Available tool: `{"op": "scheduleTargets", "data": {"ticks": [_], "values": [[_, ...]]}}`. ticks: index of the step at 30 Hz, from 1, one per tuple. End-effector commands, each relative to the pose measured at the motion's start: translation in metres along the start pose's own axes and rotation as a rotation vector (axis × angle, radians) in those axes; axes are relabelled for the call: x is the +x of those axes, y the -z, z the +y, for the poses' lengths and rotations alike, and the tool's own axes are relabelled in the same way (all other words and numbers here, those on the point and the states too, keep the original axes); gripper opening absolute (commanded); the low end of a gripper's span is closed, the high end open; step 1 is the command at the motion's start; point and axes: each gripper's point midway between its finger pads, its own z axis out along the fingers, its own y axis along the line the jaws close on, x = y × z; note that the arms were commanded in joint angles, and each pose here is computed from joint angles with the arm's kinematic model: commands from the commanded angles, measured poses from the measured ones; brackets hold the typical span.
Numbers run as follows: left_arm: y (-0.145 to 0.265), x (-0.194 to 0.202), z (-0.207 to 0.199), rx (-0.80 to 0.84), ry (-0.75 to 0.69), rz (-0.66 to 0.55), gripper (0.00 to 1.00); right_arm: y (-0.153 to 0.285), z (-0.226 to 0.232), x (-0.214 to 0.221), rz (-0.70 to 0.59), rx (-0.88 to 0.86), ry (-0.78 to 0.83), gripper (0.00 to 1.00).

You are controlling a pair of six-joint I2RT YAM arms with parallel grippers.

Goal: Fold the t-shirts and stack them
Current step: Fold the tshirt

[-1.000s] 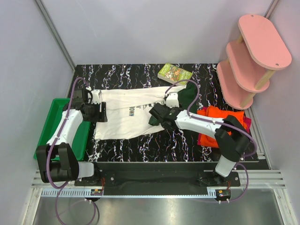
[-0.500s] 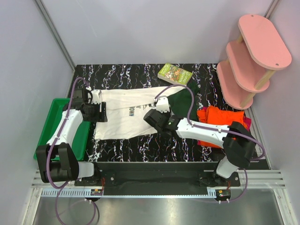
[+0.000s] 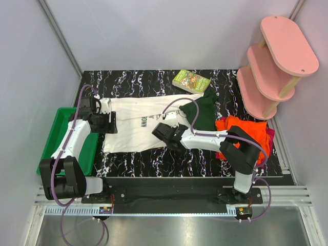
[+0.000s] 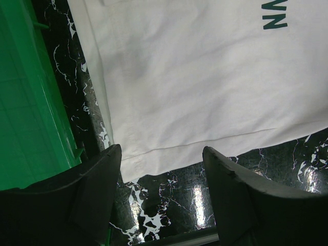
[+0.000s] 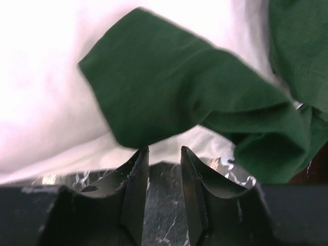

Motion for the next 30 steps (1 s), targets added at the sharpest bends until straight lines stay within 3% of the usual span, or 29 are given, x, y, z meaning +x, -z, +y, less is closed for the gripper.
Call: {"op": "scheduleTargets", "data": {"ticks": [1,8,22,30], "values": [[0.004,-0.007,-0.002,0.005,-0.018,-0.046,0.7,-0.012,-0.007,-0.037,-0.046,0.013,-0.092,0.39],[0.003,-0.008,-0.002,0.008,-0.015,-0.04,0.7,-0.018,-0.014,-0.091,-0.121,0.035,-0.092,0.4],[0.0,-0.005,0.001,0.0,-0.018,-0.026,0.7,-0.087,-0.051,-0.135,-0.089,0.11,-0.099,0.46],[0.001,-0.006,-0.002,0.016,-0.016,-0.031,0.7,-0.03,-0.046,-0.178,-0.219,0.02,-0.146,0.47]]}}
